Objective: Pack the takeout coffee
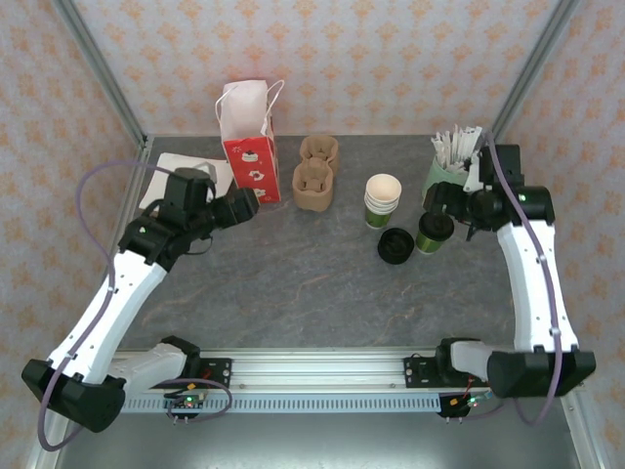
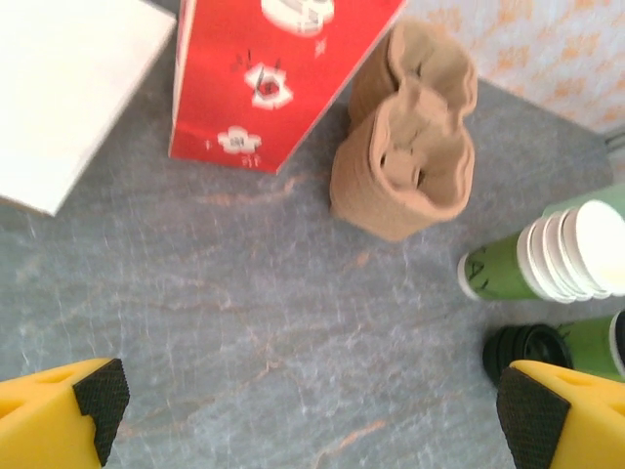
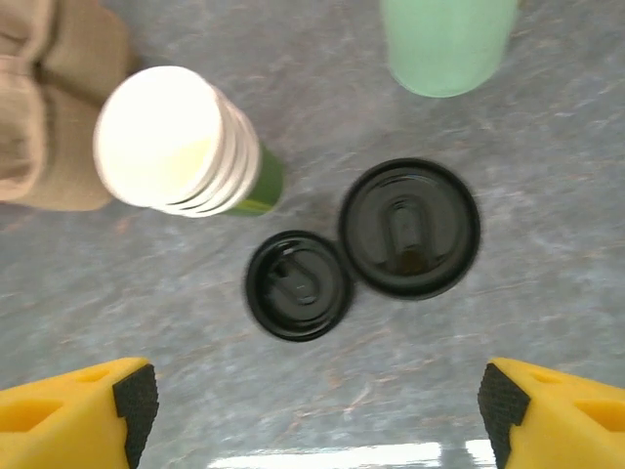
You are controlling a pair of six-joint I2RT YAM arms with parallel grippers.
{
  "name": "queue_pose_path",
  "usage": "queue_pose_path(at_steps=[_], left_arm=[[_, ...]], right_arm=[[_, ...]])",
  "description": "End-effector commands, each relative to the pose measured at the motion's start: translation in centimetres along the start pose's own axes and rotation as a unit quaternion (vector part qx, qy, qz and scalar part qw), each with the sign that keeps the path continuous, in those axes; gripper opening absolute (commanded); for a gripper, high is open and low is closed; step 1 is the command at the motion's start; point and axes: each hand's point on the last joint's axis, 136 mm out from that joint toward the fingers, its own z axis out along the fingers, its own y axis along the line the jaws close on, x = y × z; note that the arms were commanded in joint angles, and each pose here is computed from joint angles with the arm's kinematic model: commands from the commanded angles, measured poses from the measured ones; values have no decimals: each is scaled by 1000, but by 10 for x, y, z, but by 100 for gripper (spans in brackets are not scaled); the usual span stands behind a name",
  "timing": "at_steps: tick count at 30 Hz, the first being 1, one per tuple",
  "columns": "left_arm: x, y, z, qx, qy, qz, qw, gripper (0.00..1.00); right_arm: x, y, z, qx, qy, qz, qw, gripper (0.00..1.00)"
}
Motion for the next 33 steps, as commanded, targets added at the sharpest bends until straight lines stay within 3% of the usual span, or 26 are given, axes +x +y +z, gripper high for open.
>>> queue_pose_path(at_steps=[1,7,13,21,29,33], left_arm=[[-28,1,-16,-7,-10,19,1000,100],[-91,6,-16,-30,-32,22,999,98],[-136,5,20,-48,-14,35,998,92],[-167,13,84,-93,21,48,994,87],[-175,41,143,-157,43,61,985,76],[-179,48,156,-170,36,63,983,62]], right_arm=[[0,33,-14,-104,-26,32,994,84],[0,51,-28,-156,-45,52,985,82],[-2,50,-25,-150,-47,55,986,81],[-1,48,-20,-144,-47,56,987,81],[4,44,-12,-136,-37,61,988,81],[6,43,-9,-136,-33,62,988,81]])
